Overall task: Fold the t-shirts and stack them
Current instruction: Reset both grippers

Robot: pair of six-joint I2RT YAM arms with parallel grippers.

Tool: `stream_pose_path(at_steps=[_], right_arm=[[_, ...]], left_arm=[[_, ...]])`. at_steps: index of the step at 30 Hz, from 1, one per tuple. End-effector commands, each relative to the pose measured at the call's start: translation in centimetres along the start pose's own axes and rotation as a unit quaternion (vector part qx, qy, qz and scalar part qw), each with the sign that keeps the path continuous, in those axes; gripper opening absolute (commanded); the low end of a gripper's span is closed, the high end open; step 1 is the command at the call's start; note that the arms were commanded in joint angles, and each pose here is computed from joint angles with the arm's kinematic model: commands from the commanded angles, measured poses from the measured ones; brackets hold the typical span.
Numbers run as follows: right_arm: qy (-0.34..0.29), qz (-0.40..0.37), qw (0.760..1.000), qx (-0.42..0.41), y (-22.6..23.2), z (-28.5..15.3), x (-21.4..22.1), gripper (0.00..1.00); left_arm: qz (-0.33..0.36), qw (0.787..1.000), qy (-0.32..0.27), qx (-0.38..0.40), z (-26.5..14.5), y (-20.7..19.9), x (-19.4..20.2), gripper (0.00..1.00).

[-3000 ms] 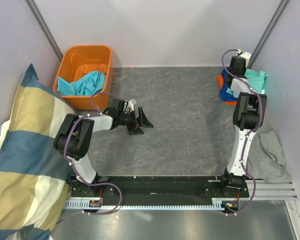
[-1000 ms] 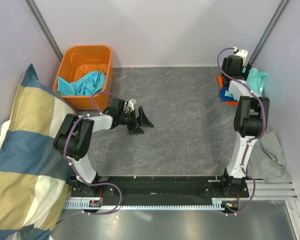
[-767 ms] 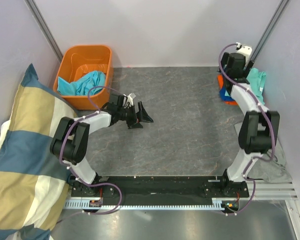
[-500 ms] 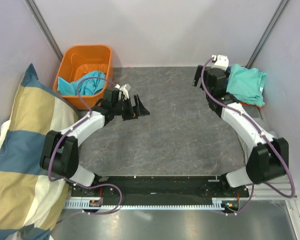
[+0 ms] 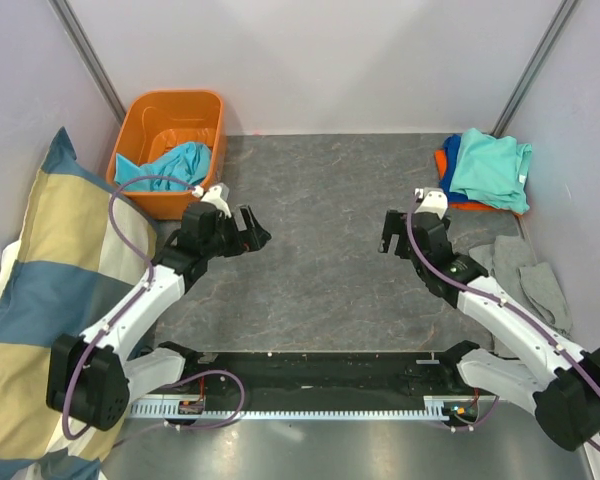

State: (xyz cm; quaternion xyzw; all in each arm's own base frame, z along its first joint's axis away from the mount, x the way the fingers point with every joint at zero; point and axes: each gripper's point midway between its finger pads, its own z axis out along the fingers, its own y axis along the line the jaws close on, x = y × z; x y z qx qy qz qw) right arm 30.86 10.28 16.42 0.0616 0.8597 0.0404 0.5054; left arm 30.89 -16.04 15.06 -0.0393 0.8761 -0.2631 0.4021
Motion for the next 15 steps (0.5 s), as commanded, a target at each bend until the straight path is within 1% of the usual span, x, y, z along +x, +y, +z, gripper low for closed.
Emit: stream_pose_path(at_steps=[1,3,7,9,15], right_arm=[[0.028,0.012,0.999,0.016,-1.2,-1.0,2.8,0.98],[0.031,0.012,0.999,0.015,-1.5,-1.3,3.4,0.98],[0.029,0.013,0.999,0.011,-1.6,-1.6,4.0,0.98],[0.025,0.014,1.0,0.012,-1.7,-1.6,3.9,0.98],[0.009,0.015,1.0,0.013,-1.8,-1.8,3.1,0.98]], left_arm=[[-0.02,0.997,-0.057,-0.044,-1.5,2.1,-0.3,1.0],[-0.027,0.996,-0.077,-0.04,-2.4,2.0,-0.6,1.0],[-0.028,0.994,-0.093,-0.041,-3.4,2.4,-0.1,1.0],[-0.028,0.992,-0.109,-0.05,-4.0,2.8,-0.5,1.0],[-0.038,0.988,-0.133,-0.074,-5.2,3.7,-0.8,1.0]])
